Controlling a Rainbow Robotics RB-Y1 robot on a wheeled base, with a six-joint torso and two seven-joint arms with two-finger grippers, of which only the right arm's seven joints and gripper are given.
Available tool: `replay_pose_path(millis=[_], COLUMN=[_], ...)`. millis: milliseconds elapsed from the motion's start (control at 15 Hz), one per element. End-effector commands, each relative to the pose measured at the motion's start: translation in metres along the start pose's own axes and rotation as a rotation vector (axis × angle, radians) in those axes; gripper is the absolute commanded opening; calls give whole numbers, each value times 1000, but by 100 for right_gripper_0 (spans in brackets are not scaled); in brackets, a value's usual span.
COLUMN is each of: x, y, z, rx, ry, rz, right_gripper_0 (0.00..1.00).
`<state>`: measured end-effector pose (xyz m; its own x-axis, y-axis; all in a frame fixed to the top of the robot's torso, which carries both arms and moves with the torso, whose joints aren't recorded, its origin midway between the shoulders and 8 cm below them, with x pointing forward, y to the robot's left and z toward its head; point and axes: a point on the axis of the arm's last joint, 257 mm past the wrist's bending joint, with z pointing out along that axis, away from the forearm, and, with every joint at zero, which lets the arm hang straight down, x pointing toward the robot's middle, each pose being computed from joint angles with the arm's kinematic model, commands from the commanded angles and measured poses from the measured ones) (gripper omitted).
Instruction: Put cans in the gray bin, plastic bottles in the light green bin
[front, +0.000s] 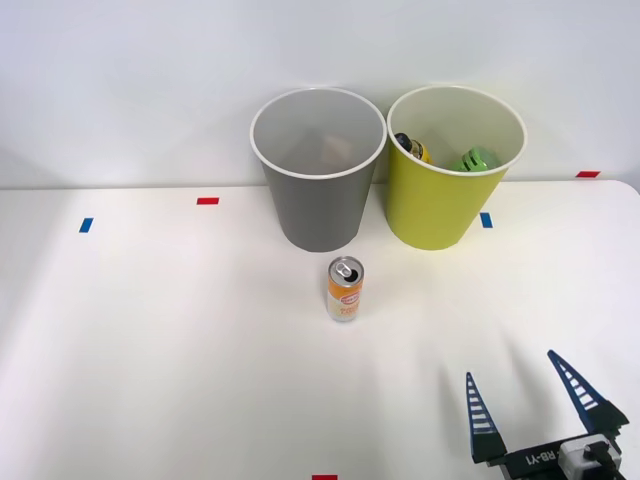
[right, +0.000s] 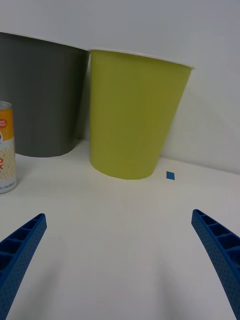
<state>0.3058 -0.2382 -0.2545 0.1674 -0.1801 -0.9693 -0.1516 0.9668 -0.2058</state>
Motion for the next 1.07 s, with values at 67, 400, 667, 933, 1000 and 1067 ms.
replay_pose_path(millis=[67,400,667,933,1000,1067], x=[3,5,14,27,27,28], y=[6,27,34,34,33,31], z=[-20,-32,-34,-39,-40,-40], rx=[-7,-51,-52,-24,-17,-14], ry=[14,28,48,78,80,80], rz=[16,23,41,81,90,89], right_gripper_0=[100,100,100,100,100,100])
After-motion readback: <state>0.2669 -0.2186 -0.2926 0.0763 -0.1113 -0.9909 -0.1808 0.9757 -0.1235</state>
